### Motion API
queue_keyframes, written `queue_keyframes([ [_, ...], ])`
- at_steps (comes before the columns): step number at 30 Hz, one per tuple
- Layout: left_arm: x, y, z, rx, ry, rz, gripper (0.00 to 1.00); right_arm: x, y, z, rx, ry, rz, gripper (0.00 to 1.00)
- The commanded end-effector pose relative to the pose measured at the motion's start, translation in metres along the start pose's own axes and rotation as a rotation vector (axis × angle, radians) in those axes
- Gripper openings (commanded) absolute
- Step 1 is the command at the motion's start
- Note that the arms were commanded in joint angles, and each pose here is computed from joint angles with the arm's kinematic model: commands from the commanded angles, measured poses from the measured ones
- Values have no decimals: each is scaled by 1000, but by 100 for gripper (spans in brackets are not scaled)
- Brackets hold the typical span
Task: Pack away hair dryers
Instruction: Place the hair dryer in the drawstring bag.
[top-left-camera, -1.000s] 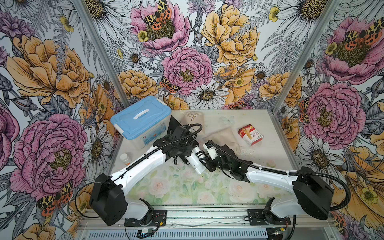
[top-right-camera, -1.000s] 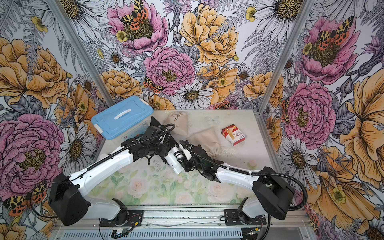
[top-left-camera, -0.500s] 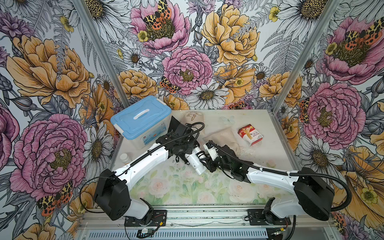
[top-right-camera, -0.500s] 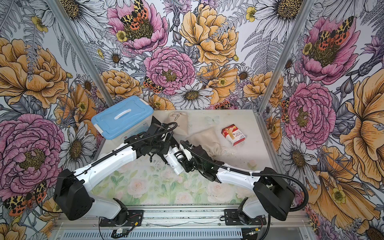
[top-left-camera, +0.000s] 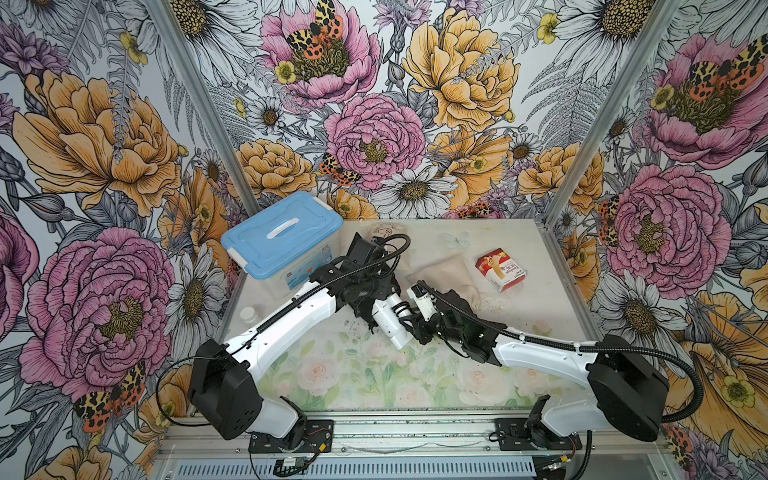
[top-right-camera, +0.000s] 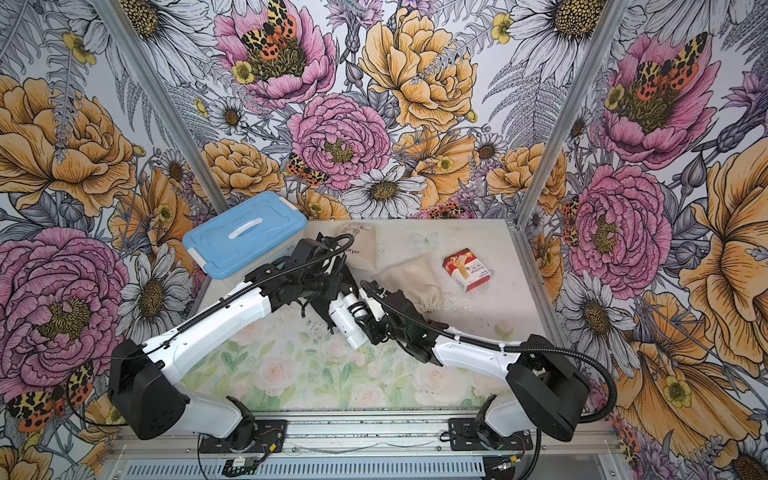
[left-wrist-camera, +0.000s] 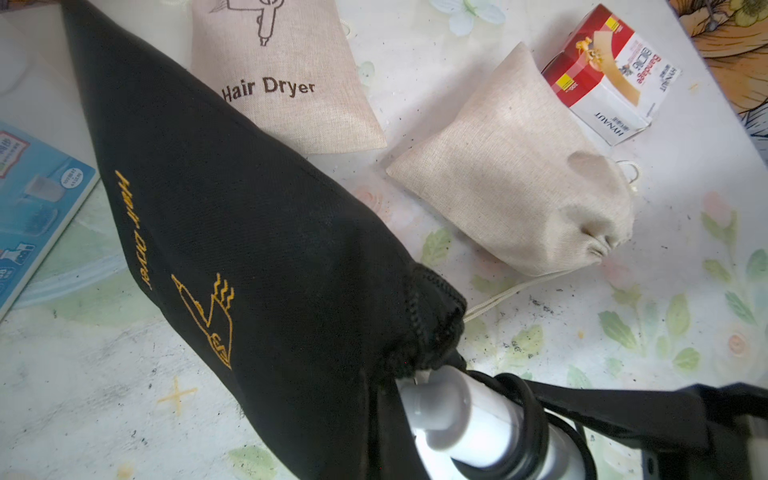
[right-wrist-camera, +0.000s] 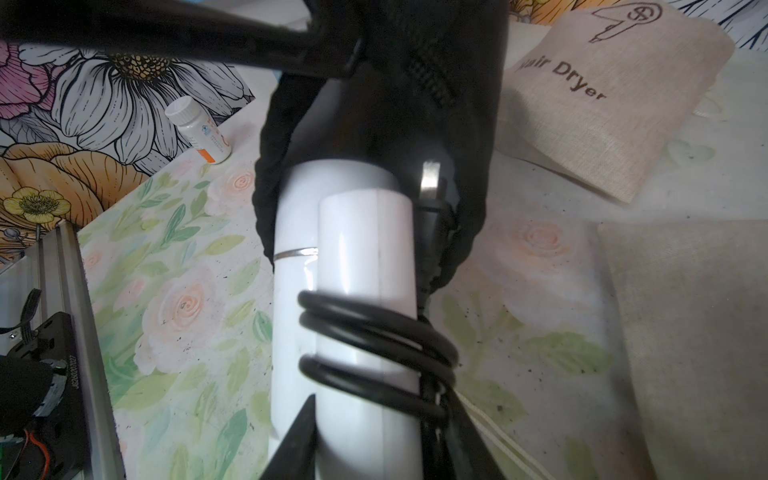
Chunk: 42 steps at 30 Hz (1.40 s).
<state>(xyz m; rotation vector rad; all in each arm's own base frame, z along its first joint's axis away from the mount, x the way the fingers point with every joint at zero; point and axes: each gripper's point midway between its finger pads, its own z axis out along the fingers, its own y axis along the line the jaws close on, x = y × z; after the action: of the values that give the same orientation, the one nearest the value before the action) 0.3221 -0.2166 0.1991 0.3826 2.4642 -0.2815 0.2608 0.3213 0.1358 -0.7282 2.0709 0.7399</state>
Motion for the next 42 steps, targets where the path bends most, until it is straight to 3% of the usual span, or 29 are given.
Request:
queue_keyframes([
  [1, -11, -6, 1, 33, -11, -12, 0, -39, 14, -9, -47, -134, -6, 6],
  [8, -20, -19, 10, 81, 6, -16, 0, -40, 14, -11, -40, -135, -6, 5],
  [17, -29, -39, -5, 167, -21, -15, 0, -49, 4, -7, -58, -171, 52, 5],
  [33, -15, -40, -36, 216, -52, -36, 0, -71, -32, -12, -89, -212, 246, 5],
  [42, 2, -42, -32, 237, -29, -58, 0, -95, -38, -23, -130, -255, 346, 5],
])
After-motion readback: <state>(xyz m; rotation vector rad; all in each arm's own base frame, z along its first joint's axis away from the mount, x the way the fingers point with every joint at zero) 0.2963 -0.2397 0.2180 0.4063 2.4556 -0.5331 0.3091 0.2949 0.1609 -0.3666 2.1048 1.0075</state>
